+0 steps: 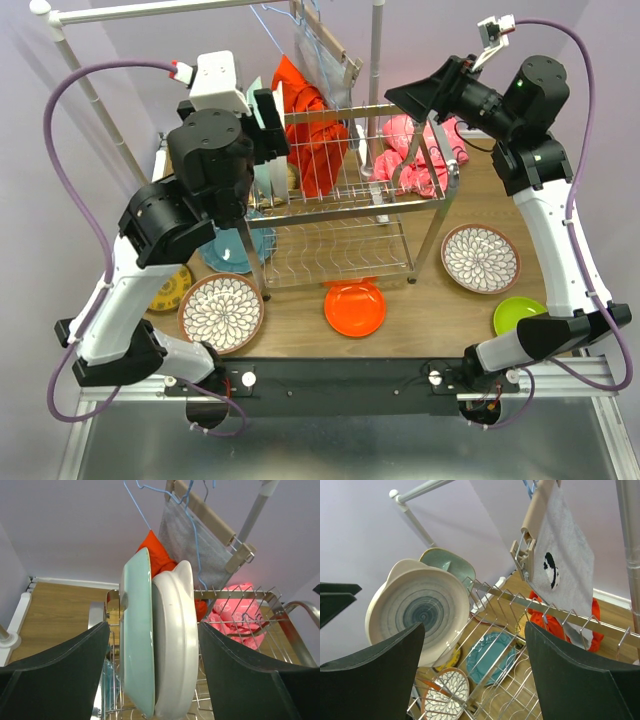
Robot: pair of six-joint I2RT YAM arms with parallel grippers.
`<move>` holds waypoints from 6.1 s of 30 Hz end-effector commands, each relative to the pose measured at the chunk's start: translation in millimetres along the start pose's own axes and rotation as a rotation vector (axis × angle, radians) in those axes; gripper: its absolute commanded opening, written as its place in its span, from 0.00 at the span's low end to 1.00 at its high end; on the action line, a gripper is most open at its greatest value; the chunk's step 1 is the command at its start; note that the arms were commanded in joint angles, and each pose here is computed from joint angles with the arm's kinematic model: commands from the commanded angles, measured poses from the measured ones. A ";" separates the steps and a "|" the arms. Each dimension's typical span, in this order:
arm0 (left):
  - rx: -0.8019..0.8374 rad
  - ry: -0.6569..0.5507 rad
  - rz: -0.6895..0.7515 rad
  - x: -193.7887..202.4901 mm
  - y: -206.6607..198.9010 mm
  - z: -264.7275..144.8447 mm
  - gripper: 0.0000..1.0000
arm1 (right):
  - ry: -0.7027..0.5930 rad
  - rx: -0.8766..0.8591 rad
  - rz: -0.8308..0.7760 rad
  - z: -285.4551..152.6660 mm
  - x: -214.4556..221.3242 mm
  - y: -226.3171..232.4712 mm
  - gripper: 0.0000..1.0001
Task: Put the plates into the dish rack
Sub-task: Insert the plate into the dish rack, then grab a plate with the right arm, then insert the plate into the dish rack
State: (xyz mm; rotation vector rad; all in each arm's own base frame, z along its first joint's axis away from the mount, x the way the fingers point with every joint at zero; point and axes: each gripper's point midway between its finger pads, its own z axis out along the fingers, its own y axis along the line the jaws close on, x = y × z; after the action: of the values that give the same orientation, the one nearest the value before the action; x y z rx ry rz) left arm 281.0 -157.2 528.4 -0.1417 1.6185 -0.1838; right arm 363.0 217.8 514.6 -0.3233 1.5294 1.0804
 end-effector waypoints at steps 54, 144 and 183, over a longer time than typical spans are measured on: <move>-0.210 -0.188 -0.153 26.1 165.8 -9.4 0.88 | 0.819 0.841 0.098 -291.1 225.2 -336.4 1.00; -0.138 -0.100 -0.221 75.4 162.2 -30.2 0.88 | 0.803 0.680 -0.639 -275.1 272.2 -287.2 0.01; -0.200 -0.178 -0.266 60.4 174.0 -35.4 0.88 | -0.384 -0.078 -0.151 -92.4 -200.2 7.8 0.01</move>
State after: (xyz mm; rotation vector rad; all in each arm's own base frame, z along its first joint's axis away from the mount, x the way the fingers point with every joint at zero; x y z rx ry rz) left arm 249.8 -5.6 429.4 -0.4712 1.4739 -0.2109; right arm 395.7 47.4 626.9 -0.1438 1.3169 0.7871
